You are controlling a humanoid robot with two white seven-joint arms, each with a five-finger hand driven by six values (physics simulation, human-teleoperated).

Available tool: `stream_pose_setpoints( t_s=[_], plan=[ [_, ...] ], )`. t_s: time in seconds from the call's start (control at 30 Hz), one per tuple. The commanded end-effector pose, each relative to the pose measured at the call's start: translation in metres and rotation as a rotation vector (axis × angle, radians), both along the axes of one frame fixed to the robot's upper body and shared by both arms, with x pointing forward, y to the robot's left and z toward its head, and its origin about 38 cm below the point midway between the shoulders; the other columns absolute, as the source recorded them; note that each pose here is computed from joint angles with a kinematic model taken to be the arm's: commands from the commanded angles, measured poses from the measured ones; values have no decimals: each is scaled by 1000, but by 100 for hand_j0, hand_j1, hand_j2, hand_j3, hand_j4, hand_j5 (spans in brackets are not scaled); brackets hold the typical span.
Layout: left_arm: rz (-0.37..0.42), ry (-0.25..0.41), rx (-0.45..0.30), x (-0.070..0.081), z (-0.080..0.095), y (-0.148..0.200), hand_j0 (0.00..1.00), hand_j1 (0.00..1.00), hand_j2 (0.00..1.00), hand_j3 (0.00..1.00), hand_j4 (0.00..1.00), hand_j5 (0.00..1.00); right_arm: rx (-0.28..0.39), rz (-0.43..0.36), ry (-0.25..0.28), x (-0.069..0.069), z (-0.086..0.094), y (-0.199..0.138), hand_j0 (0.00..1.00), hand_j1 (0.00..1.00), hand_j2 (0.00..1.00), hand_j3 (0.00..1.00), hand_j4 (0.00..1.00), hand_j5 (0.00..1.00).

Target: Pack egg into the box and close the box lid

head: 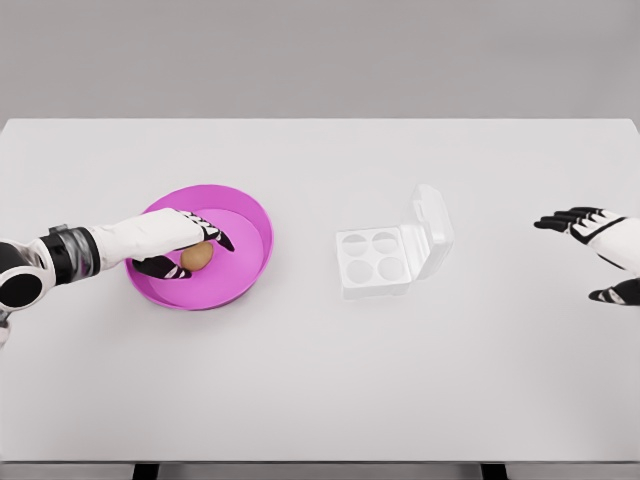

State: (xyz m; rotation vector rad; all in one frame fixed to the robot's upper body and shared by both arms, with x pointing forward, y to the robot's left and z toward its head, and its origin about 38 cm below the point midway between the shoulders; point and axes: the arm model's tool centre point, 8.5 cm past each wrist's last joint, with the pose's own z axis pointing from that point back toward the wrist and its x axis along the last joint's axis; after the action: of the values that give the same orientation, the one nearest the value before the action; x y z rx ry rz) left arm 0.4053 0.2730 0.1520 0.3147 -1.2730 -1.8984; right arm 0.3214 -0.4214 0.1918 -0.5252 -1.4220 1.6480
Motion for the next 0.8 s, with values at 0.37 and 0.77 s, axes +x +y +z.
stream_pose_setpoints(
  t_s=[0.37,0.77],
  plan=[
    [3,8,-3,-1,-2,1,63,63,63,63,63,63,0,-8,3,1,2,-4,100,100,100,100,100,100],
    [6,0,-16,1,3,1,44,44,44,44,44,44,1,-20,10,2,0,-8,100,100,100,100,100,100]
  ],
)
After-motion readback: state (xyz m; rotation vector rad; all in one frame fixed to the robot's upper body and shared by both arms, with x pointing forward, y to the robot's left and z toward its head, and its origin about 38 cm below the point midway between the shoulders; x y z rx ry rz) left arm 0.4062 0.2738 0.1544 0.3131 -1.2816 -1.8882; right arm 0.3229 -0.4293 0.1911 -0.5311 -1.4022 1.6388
